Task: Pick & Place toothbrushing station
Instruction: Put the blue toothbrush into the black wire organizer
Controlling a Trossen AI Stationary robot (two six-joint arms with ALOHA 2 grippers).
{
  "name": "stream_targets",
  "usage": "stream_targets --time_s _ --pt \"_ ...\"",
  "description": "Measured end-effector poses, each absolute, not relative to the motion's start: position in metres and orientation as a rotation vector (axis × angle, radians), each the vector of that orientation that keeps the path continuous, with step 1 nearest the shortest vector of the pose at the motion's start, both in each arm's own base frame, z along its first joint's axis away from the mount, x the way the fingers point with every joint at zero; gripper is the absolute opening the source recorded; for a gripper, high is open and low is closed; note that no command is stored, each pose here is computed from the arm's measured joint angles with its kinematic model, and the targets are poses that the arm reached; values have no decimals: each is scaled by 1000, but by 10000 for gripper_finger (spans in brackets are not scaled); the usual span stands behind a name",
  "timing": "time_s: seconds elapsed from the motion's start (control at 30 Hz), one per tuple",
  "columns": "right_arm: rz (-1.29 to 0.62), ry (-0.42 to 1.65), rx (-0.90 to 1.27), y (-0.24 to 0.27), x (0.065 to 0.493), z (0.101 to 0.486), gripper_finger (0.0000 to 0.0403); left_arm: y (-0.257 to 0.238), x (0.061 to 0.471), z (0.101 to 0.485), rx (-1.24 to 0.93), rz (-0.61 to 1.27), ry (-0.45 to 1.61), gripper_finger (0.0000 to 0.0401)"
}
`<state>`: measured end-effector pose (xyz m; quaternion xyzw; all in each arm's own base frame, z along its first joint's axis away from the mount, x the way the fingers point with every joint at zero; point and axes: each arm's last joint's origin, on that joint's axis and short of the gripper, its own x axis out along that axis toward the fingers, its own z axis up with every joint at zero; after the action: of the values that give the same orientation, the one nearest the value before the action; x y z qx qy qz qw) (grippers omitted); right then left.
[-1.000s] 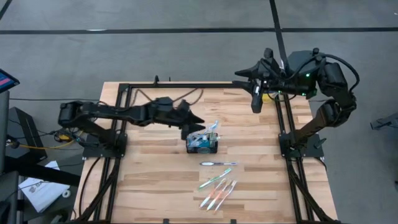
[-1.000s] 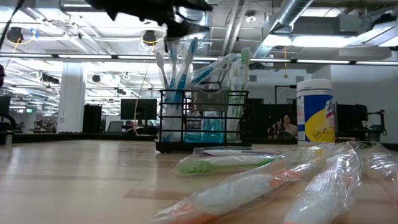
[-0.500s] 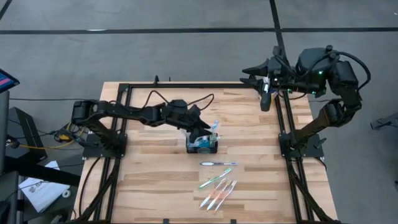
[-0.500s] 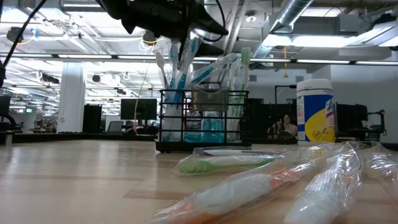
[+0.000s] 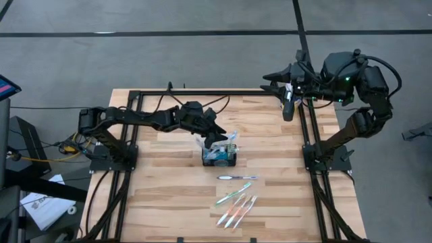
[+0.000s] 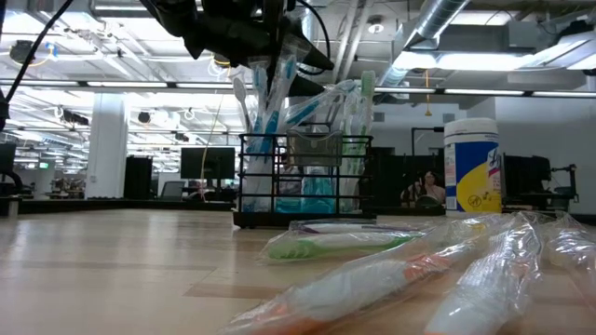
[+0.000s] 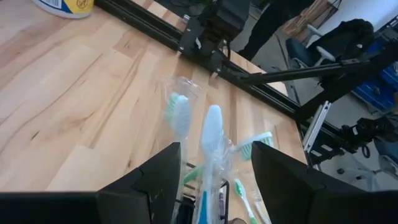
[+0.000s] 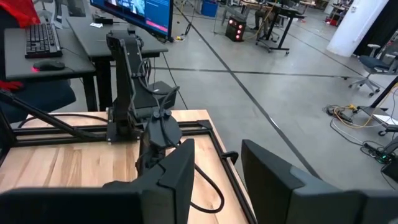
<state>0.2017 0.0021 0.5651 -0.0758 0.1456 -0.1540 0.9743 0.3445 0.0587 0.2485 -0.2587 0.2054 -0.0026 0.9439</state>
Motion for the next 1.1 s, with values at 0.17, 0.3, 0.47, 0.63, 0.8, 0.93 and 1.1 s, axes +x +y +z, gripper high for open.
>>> stream_targets --time_s 0.17,0.3,0.47,0.63,0.8,0.93,1.1 --pt "-309 295 -161 2 202 565 122 58 344 248 -533 -23 424 191" --pt "-304 293 -168 2 202 565 122 58 346 244 -551 -30 443 191" --pt "-283 286 -163 3 202 566 122 59 351 235 -560 -27 462 191" --pt "-282 287 -163 3 202 566 122 60 356 223 -575 -18 495 191" --pt "-283 288 -164 3 202 566 122 60 356 223 -574 -18 487 186" --pt "-282 290 -171 3 202 566 122 62 356 226 -584 -13 472 174" --pt "-281 292 -174 3 202 565 122 64 356 226 -586 -9 467 147"
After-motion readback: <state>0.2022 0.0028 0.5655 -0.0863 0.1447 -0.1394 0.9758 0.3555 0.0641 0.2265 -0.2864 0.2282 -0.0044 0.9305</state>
